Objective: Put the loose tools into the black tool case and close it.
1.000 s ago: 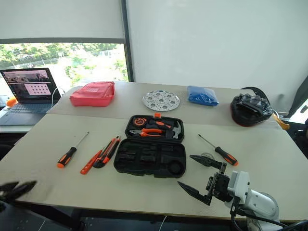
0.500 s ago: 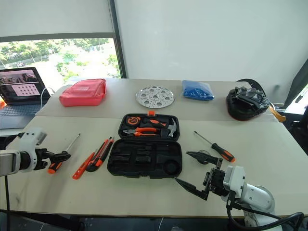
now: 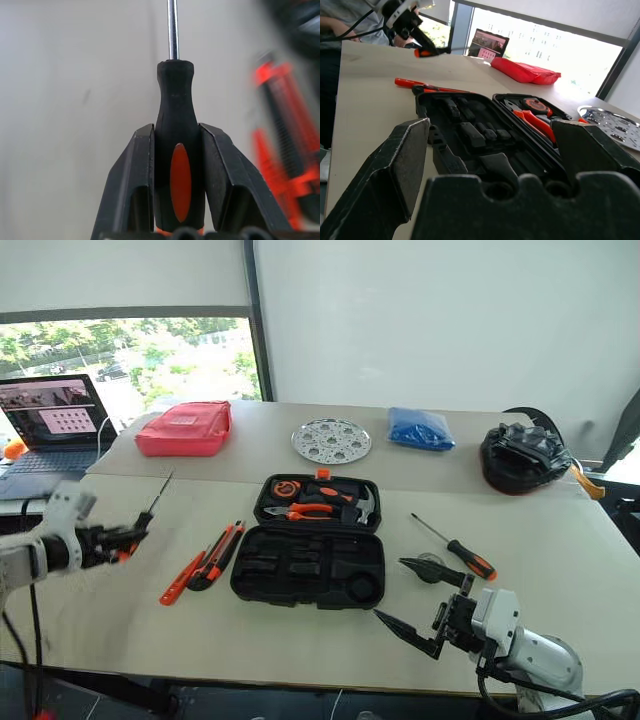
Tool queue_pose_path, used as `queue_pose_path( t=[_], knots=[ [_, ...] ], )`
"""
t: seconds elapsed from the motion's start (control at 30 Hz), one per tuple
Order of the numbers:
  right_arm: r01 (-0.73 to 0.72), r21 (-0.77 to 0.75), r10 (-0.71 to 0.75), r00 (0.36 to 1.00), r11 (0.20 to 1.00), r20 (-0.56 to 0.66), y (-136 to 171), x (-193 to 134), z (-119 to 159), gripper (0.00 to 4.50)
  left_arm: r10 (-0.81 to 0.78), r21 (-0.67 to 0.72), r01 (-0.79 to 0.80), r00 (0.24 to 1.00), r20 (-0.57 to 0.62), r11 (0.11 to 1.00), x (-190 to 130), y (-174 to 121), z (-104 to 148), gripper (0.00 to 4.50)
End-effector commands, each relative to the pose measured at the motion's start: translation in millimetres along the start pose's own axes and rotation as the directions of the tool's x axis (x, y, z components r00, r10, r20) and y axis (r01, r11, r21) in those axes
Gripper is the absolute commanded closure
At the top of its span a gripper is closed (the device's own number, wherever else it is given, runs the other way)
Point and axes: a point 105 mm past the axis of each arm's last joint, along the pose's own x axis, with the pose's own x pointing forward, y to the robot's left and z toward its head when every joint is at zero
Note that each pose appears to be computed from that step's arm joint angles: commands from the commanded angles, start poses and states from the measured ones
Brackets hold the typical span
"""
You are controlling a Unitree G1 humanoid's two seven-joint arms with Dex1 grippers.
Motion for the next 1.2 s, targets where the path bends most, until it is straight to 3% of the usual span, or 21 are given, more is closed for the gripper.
queue_pose_path(
  t=[0.03,0.13,0.2,0.33,0.5,0.7,1.17,1.2],
  knots=[
    [0.052,-0.075,-0.053,0.999,0.996,-0.011,-10.0,-12.9,10.6,0.00,-0.351,0.289,0.324,0.935,0.045,0.901,24.1,-51.5,31.6,3.67],
    [0.096,-0.084,-0.099,0.994,0.992,-0.036,-12.6,-22.0,10.1,0.00,-0.539,0.406,0.525,0.838,-0.092,0.748,59.1,-87.7,27.3,3.67],
    [0.106,-0.085,-0.111,0.993,0.991,-0.045,-9.7,-24.0,10.2,0.00,-0.574,0.436,0.584,0.801,-0.172,0.685,85.7,-102.6,25.0,3.67],
    [0.133,-0.086,-0.137,0.990,0.987,-0.045,-3.7,-23.8,12.9,0.00,-0.514,0.518,0.636,0.770,-0.377,0.573,126.4,-112.5,7.5,3.67],
    [0.169,-0.092,-0.174,0.984,0.981,-0.042,2.2,-23.0,17.2,0.00,-0.429,0.540,0.655,0.755,-0.496,0.528,146.9,-108.6,-7.3,3.67],
    [0.202,-0.092,-0.207,0.977,0.975,-0.049,8.1,-23.9,17.2,0.00,-0.391,0.538,0.688,0.722,-0.571,0.486,150.6,-105.1,-20.6,3.67],
    [0.200,-0.063,-0.202,0.979,0.978,-0.035,18.7,-17.1,16.1,0.00,-0.360,0.558,0.680,0.729,-0.581,0.475,167.5,-113.0,-24.2,3.67],
    [0.199,-0.059,-0.202,0.979,0.978,-0.035,19.4,-17.5,15.9,0.00,-0.369,0.564,0.678,0.733,-0.572,0.472,168.7,-115.7,-22.3,3.17]
  ],
)
